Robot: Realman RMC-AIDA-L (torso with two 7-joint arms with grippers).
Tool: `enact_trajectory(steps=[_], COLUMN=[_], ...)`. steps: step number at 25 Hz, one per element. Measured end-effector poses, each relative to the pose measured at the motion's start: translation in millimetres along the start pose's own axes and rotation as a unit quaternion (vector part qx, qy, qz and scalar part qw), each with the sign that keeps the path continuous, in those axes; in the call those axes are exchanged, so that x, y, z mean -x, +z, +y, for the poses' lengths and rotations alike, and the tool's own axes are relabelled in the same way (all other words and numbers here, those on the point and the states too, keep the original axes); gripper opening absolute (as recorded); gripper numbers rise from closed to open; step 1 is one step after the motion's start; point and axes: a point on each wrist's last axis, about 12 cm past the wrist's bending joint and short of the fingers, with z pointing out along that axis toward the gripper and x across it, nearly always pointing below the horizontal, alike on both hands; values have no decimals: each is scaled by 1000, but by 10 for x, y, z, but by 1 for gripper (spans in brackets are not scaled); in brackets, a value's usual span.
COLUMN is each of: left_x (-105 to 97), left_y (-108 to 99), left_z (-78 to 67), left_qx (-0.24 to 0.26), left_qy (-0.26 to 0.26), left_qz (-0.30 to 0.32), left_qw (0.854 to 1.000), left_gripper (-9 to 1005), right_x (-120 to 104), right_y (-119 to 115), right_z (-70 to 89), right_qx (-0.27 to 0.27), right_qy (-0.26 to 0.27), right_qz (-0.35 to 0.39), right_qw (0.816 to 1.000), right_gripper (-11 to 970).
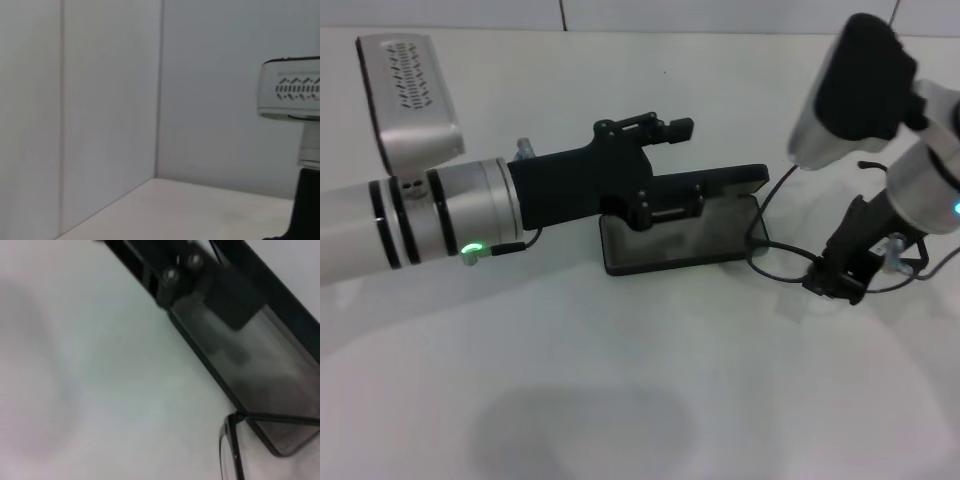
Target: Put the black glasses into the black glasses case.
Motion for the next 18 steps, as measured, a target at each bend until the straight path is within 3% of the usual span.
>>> enact_trajectory(steps=[5, 10, 14, 18], left_x=[112, 194, 250, 341], left_y=[-158, -315, -324, -206], left_z=[-52, -43, -53, -37], left_qx=[-42, -63, -88, -118], left_qy=[-28, -63, -87, -102], left_qz=[-47, -81, -86, -78], left_qw=[998, 993, 989, 985], left_gripper=[723, 723, 722, 722], right_x=[-279, -667, -901, -1140], right_y=[-158, -65, 1, 117], right_z=[58, 90, 93, 86], right_qx=[36, 72, 94, 75], right_qy=[-21, -64, -109, -148], right_qz=[-88, -200, -316, -405], right_qw=[995, 975, 938, 899], right_gripper=[107, 107, 107, 107])
